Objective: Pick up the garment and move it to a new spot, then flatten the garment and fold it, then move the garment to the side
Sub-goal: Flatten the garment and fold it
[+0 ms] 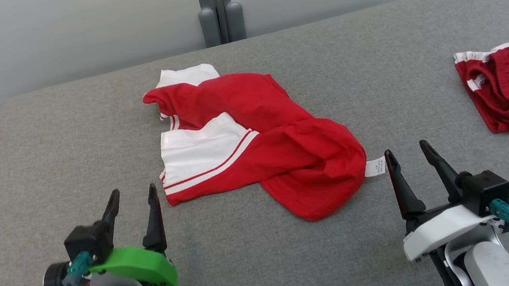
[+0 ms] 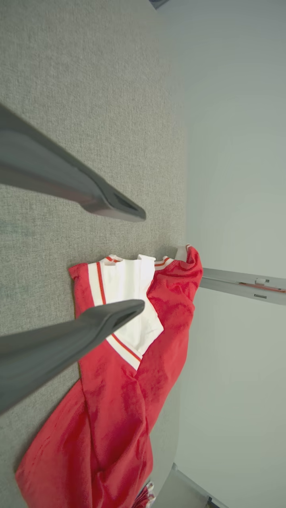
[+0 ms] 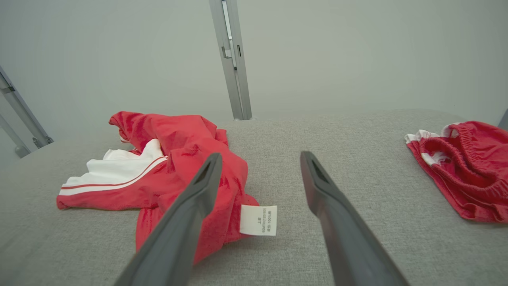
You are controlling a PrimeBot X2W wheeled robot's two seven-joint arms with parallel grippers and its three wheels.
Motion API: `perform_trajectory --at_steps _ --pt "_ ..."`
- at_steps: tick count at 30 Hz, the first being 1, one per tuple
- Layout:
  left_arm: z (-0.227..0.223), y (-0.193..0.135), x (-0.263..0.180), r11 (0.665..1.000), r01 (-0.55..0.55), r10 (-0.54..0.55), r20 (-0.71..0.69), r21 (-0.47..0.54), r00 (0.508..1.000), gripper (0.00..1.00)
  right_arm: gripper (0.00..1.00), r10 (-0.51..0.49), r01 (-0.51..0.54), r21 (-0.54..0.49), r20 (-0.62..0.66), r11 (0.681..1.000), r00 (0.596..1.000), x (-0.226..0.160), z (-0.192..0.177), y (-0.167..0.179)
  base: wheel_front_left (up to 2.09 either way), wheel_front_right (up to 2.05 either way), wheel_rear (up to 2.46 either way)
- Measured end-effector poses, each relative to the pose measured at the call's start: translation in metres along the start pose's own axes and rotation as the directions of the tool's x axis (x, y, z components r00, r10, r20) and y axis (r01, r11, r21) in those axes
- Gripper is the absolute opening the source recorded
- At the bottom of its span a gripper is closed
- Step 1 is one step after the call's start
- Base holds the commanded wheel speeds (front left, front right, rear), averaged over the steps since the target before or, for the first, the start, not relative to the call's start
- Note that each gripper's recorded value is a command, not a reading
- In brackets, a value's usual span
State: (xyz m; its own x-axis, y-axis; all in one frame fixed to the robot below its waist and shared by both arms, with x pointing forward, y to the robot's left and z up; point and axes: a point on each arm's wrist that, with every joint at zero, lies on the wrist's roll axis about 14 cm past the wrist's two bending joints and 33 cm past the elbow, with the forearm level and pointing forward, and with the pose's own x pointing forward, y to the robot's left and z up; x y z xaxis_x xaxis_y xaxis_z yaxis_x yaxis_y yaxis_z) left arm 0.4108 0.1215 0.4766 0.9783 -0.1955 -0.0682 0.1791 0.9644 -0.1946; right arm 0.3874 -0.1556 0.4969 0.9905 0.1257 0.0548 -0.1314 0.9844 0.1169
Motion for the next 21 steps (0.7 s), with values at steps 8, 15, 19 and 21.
perform_trajectory --at_steps 8,15,19,21 --pt "-0.016 -0.007 0.061 0.994 0.091 -0.08 -0.161 0.062 0.984 1.0 1.0 -0.015 0.014 -0.006 -0.017 1.0 1.0 0.012 -0.007 -0.008 0.0 0.0 0.0" --pt "-0.057 0.002 0.092 0.99 0.125 -0.095 -0.354 0.061 0.93 1.0 1.0 -0.071 0.071 -0.005 -0.058 0.997 0.996 0.011 -0.021 -0.028 0.0 0.0 0.0" --pt "-0.079 0.0 0.1 0.988 0.145 -0.111 -0.424 0.047 0.899 1.0 1.0 -0.106 0.105 -0.006 -0.079 0.994 0.991 0.007 -0.028 -0.039 0.0 0.0 0.0" --pt "-0.086 -0.004 0.103 0.987 0.156 -0.125 -0.438 0.034 0.89 1.0 1.0 -0.118 0.118 -0.007 -0.087 0.993 0.989 0.004 -0.03 -0.043 0.0 0.0 0.0"
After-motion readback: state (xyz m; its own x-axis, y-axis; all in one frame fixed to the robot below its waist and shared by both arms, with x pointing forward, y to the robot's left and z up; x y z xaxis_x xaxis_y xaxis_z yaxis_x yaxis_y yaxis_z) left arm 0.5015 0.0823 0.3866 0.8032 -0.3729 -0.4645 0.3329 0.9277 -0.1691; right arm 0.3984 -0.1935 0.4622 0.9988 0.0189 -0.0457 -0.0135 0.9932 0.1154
